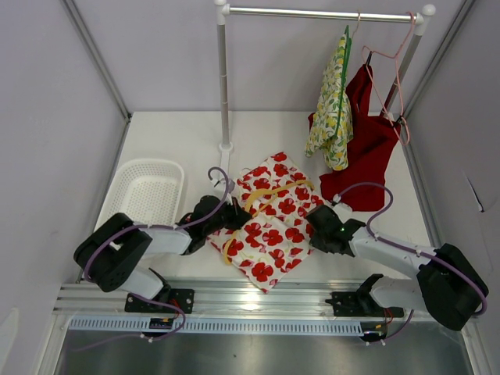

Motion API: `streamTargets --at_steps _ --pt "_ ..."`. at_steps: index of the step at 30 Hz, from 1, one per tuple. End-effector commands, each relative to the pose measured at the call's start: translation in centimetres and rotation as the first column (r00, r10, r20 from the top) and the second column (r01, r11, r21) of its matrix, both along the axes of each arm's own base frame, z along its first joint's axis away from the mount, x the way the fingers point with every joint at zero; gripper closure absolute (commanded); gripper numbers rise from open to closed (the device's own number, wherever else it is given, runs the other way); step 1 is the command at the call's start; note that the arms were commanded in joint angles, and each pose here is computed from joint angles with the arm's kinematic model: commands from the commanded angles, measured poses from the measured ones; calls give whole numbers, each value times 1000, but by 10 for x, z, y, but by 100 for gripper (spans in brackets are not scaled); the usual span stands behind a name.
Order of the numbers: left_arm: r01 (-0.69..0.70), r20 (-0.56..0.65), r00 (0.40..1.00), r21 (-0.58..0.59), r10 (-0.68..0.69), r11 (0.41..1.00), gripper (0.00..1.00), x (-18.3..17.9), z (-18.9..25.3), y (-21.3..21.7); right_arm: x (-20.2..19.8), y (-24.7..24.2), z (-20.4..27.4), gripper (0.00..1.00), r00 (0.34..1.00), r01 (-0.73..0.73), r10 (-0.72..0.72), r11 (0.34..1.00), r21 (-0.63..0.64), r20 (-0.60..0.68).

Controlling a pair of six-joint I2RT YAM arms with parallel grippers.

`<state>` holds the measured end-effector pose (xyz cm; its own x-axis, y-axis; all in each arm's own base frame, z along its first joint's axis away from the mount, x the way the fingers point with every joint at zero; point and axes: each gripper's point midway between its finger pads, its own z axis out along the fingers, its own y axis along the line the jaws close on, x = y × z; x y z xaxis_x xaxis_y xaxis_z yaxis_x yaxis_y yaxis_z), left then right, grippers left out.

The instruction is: Place the skirt on the hanger

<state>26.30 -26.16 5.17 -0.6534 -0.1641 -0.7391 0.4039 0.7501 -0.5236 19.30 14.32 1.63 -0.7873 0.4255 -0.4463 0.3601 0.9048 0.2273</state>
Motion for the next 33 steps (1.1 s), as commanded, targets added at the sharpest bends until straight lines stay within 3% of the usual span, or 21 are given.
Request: streamTargets --at_steps 1,24,33 --pt "-124 -52 989 180 135 976 100 7 -39 47 -17 -21 -10 100 998 -13 8 997 -77 -63" --pt "-45 51 998 150 38 988 100 22 -6 40 -14 -19 -15 100 997 -28 23 998 -58 -76" --pt "-68 206 977 50 56 996 100 20 55 40 -5 -13 -1 98 998 -47 46 998 -37 -37"
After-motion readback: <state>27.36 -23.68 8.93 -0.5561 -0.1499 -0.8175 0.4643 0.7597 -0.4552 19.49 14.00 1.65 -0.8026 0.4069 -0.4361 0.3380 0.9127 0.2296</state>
